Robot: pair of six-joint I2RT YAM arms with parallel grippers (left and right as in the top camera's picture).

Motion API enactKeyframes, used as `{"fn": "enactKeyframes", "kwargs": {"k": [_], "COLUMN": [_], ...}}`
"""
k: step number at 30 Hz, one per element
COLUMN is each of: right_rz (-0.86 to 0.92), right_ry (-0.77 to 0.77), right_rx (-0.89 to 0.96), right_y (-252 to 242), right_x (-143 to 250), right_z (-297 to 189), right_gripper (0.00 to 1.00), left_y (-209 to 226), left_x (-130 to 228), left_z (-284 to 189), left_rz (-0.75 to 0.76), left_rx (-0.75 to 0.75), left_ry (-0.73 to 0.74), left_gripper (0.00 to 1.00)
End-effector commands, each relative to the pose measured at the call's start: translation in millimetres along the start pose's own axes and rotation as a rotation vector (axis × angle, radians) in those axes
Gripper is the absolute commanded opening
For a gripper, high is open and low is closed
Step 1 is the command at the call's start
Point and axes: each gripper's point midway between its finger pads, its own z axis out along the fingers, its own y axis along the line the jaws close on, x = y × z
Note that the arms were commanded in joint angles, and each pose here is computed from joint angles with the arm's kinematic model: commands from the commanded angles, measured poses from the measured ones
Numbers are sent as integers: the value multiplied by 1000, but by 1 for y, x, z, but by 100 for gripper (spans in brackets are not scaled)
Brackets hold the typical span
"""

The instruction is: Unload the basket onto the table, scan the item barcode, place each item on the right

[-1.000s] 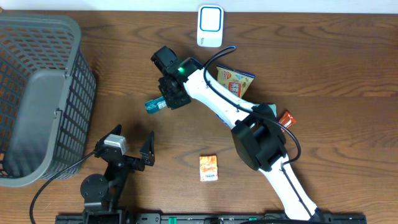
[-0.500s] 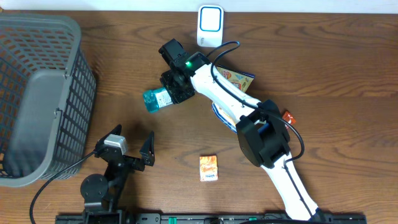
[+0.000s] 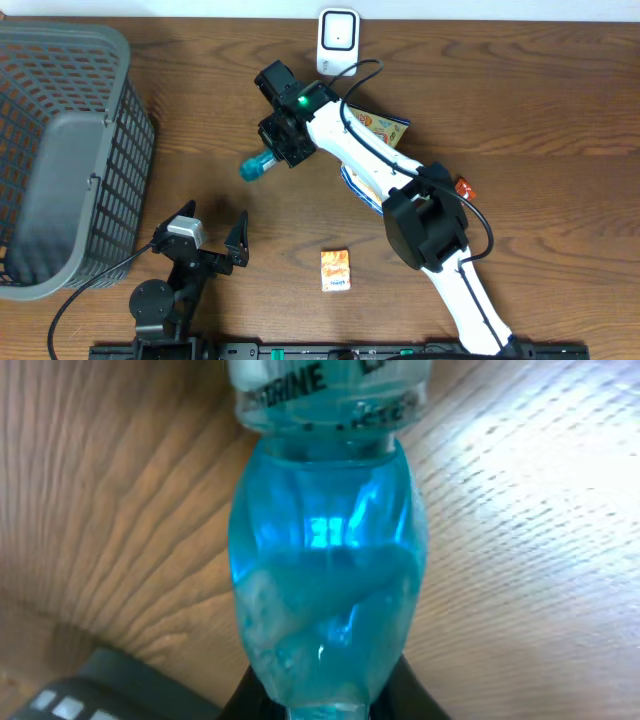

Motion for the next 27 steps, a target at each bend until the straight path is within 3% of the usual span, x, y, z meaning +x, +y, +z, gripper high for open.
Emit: {"fn": "enactKeyframes", "kwargs": {"k": [1,4,9,14,18,22,27], "right_rz": [145,224,205,167,276,467,451], "right_ry": [-49,-20,-38,-40,-25,96,137], "right_rx": [71,72,70,81,127,158,54], "right_y": [-21,-20,-20,-23,-34,-34,-7], "right_x": [-15,-9,-13,-13,-9,6,-1], "right_z": [20,20,20,20,19,15,14], "right_gripper": [7,9,9,2,2,2,1], "left_y": [1,1,1,1,1,1,1], "left_x": [17,17,17,17,17,17,17], "left_z": [2,2,2,2,2,2,2], "left_rz": [-16,-17,-17,-16,-17,-16,-16], "left_rx": [8,8,8,8,8,8,8], "left_ry": [44,44,44,44,44,44,44], "left_gripper": [98,98,98,98,98,98,98]}}
